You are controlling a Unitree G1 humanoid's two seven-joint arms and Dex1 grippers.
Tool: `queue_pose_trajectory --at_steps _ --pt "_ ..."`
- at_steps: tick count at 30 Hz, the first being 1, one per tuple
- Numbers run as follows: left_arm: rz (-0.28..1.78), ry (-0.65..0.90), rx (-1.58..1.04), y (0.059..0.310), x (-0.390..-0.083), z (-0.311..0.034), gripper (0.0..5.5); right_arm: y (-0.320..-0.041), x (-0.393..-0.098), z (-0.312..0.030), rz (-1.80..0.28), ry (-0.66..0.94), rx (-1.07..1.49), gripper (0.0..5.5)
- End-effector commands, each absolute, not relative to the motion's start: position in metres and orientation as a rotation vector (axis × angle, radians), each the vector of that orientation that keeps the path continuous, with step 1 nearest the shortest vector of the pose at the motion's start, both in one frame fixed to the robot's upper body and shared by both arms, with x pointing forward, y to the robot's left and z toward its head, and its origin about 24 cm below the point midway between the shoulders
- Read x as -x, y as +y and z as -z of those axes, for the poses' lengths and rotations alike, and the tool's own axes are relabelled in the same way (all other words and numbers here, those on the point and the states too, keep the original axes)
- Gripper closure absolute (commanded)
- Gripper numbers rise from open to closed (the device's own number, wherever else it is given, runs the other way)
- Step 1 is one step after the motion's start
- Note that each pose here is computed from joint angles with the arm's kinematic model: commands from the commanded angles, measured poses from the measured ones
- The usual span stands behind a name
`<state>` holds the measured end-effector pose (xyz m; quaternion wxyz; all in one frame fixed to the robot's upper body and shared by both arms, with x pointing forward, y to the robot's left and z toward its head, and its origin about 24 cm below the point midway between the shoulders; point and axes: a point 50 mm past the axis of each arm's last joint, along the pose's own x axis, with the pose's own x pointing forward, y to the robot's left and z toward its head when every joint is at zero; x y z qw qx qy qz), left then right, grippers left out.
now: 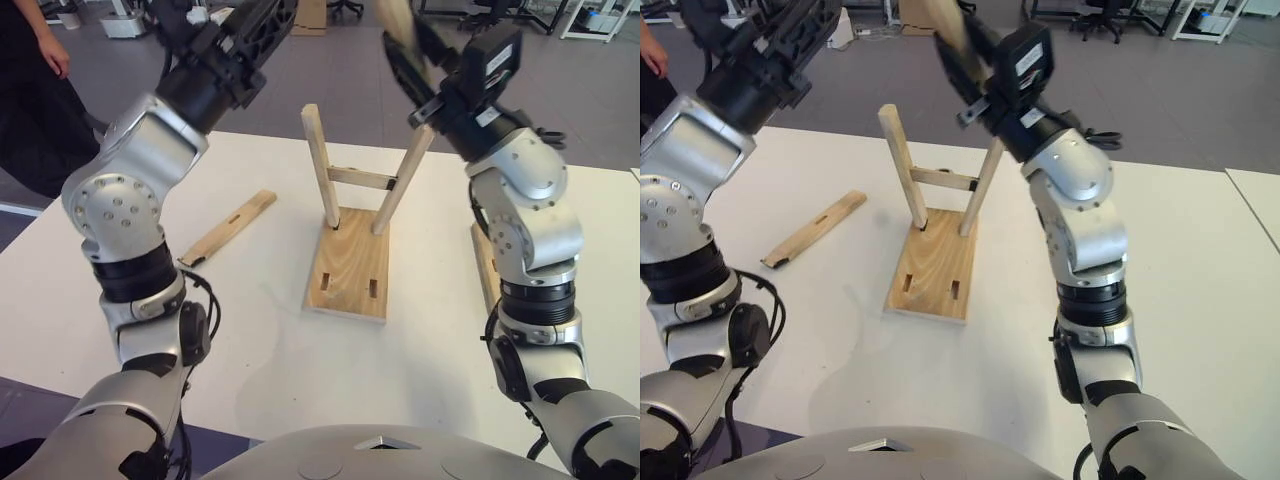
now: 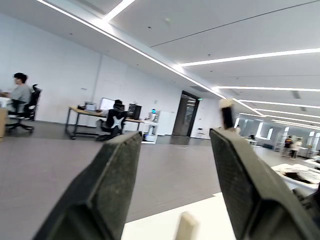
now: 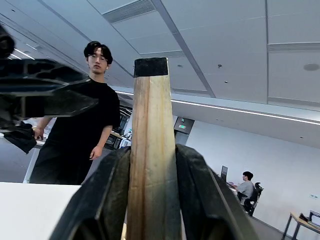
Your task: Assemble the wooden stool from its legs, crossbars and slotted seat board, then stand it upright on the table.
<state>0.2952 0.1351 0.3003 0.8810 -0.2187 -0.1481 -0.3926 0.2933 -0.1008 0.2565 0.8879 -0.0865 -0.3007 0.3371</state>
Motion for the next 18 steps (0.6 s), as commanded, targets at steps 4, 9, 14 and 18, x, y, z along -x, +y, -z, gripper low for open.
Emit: queue_pose_trajectory --at_steps 4,9,14,18 --pt "0.918 -0.27 0.529 0.12 -0.293 -0.308 3.01 -0.083 -0.293 -0.257 -0.789 -0.666 0.16 4.19" --pt "0.942 -0.273 0.539 0.106 -0.288 -0.31 3.01 -0.075 -0.287 -0.254 -0.848 -0.655 0.129 4.19" --pt "0.919 -0.277 0.57 0.11 -0.291 -0.309 3.85 -0.074 -0.287 -0.257 -0.859 -0.661 0.098 4.19" --pt "0.905 -0.288 0.578 0.117 -0.292 -0.309 4.65 -0.077 -0.289 -0.256 -0.848 -0.65 0.085 4.19"
